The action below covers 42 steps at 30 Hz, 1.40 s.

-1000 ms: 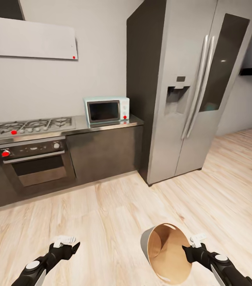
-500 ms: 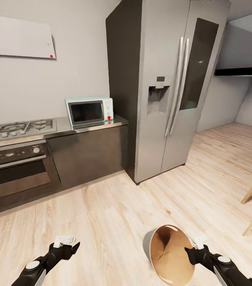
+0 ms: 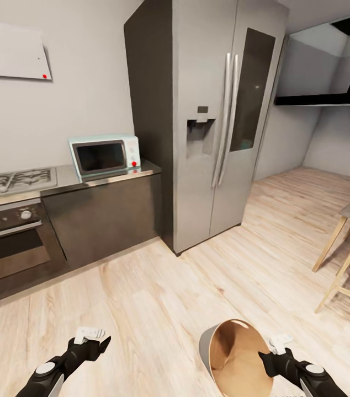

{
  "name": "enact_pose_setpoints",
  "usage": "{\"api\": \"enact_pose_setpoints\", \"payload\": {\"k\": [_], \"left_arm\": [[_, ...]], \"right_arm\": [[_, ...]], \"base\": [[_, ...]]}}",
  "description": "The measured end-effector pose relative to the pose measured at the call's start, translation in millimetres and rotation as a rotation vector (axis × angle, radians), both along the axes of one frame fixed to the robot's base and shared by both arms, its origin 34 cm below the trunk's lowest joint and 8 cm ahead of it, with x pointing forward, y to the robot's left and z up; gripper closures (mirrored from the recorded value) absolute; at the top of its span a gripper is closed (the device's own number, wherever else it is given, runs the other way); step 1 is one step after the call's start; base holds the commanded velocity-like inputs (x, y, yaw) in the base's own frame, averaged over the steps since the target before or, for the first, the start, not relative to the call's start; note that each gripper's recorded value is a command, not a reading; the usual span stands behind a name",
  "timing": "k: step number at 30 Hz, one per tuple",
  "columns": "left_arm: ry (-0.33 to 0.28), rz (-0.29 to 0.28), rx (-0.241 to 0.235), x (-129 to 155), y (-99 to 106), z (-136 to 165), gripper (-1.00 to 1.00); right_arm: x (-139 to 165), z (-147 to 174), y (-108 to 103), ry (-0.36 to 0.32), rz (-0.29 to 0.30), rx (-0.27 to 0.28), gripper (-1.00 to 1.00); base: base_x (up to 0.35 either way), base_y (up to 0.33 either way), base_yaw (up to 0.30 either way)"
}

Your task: Put the three can of soda from the living room inside the tash can in the kitchen.

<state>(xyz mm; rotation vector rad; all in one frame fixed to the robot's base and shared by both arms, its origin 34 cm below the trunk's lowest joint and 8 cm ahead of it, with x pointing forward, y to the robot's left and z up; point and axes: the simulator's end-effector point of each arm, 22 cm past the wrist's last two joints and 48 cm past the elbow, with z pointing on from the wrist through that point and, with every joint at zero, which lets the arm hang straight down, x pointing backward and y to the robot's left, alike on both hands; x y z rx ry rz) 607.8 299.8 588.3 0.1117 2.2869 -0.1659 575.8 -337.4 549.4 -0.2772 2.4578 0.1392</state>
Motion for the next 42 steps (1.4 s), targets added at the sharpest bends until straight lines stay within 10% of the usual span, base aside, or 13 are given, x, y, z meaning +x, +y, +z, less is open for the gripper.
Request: {"api": "enact_pose_setpoints", "payload": {"k": [42], "left_arm": [[-0.001, 0.000, 0.000, 0, 0, 0, -1.00]], "right_arm": [[2, 2, -10, -0.005, -0.084, 0.033, 1.00]], "base": [[0.000, 0.000, -0.175]]}}
